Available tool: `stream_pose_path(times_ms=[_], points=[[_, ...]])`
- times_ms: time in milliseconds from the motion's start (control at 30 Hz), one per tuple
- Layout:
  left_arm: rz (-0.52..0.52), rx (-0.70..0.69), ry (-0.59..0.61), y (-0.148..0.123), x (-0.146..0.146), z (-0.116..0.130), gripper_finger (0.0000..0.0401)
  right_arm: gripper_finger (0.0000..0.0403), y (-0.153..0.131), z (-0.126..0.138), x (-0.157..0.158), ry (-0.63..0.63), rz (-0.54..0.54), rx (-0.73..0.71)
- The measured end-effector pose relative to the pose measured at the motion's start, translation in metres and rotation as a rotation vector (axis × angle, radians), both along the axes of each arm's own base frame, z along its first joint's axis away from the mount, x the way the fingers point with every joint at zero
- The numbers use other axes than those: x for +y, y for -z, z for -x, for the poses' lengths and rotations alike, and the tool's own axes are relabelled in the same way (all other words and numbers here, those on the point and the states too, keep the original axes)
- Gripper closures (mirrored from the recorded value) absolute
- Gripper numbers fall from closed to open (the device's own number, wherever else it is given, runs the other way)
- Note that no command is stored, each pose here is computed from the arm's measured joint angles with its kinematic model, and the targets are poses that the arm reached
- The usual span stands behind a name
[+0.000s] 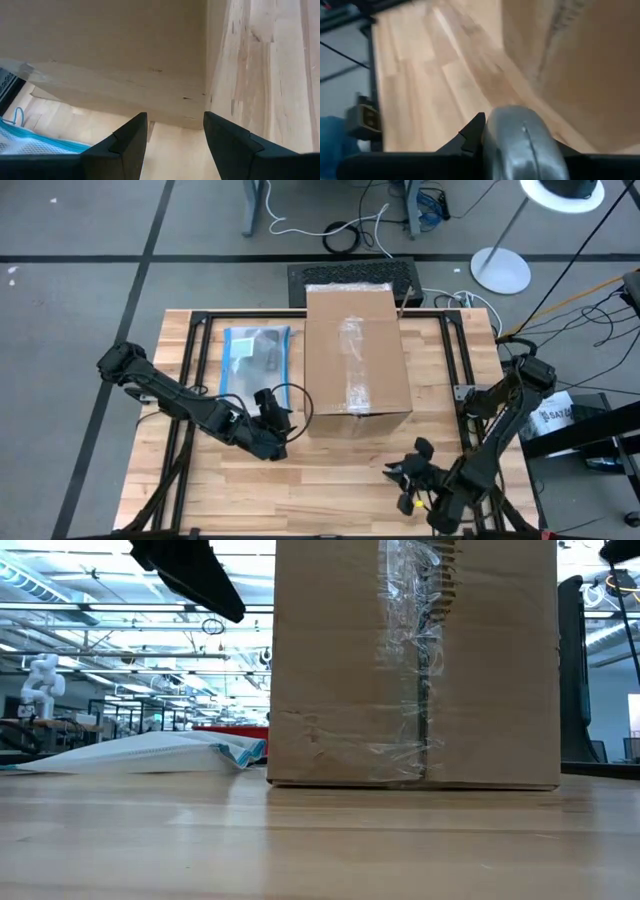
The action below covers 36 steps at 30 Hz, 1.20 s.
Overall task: Unpack boxes
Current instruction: Break down box until it is fully flat
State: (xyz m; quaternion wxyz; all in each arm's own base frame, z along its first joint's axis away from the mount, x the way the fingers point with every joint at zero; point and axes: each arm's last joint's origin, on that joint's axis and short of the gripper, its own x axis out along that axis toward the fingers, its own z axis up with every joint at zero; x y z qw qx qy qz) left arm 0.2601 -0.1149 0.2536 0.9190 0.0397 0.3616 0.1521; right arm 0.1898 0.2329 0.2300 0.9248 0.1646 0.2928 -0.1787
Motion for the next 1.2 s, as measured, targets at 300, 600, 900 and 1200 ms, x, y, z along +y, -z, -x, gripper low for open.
stream_pose_path(times_ms=[300, 600, 900, 1200], points=[[0.001, 0.0, 0.0, 0.0, 0.0, 0.0, 0.0201, 0.0336, -0.039, -0.003, -0.027, 0.136, 0.005, 0.232], [-0.017, 0.049, -0.028, 0.019, 0.002, 0.001, 0.0201, 0.0336, -0.045, 0.013, -0.031, 0.253, 0.037, 0.344], [-0.066, 0.001, -0.241, 0.045, 0.022, 0.008, 0.0201, 0.0336, -0.027, 0.013, -0.037, 0.451, 0.104, 0.443], [-0.023, -0.17, -0.42, 0.05, 0.04, -0.001, 0.0201, 0.0336, -0.011, 0.001, -0.06, 0.543, 0.163, 0.499]])
